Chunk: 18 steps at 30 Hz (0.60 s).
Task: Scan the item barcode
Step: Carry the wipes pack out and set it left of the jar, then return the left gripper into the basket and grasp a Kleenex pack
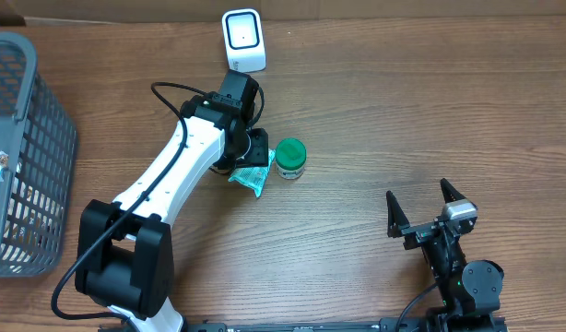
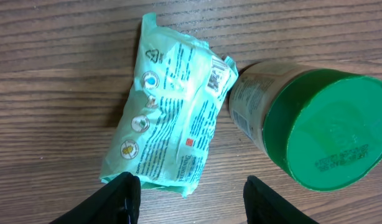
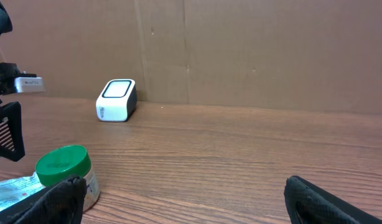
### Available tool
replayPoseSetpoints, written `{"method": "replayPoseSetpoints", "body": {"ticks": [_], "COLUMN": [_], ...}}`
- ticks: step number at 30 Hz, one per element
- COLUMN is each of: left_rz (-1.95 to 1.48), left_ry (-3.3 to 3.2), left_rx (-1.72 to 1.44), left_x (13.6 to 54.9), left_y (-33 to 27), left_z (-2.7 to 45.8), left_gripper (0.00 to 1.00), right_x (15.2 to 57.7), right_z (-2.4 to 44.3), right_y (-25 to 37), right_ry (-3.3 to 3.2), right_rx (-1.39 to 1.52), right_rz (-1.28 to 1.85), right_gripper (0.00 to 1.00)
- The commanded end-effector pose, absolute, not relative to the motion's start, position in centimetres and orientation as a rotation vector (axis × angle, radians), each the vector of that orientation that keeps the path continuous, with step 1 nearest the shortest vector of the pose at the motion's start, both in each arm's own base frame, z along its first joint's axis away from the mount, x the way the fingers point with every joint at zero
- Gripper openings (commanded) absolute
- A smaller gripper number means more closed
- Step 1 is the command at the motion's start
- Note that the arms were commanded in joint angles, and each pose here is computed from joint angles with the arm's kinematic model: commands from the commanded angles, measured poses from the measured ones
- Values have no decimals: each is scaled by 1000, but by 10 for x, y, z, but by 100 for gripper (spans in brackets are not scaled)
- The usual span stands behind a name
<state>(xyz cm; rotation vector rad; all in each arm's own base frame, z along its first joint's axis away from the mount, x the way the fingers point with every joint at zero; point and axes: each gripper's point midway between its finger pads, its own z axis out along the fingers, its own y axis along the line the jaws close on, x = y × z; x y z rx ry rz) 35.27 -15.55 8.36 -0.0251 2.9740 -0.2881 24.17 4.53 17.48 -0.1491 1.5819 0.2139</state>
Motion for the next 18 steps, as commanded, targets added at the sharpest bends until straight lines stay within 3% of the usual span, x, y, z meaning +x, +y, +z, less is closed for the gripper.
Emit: {"method": "replayPoseSetpoints", "body": {"ticks": [1, 10, 18], "left_rz": [-293, -269, -267], "left_ry": [2960, 2788, 2612], "left_rx": [-36, -12, 0], "left_x": [357, 386, 387], "left_y": [-156, -144, -109], "left_z": [88, 176, 289], "left_gripper": [56, 57, 69], "right_x": [242, 242, 242], "right_z": [173, 173, 173], "right_y": [46, 46, 46], "right_ry": [1578, 1578, 1578], "right_rx": [-148, -149, -148], "right_rz": [218, 219, 218], "right_gripper": [100, 100, 100]}}
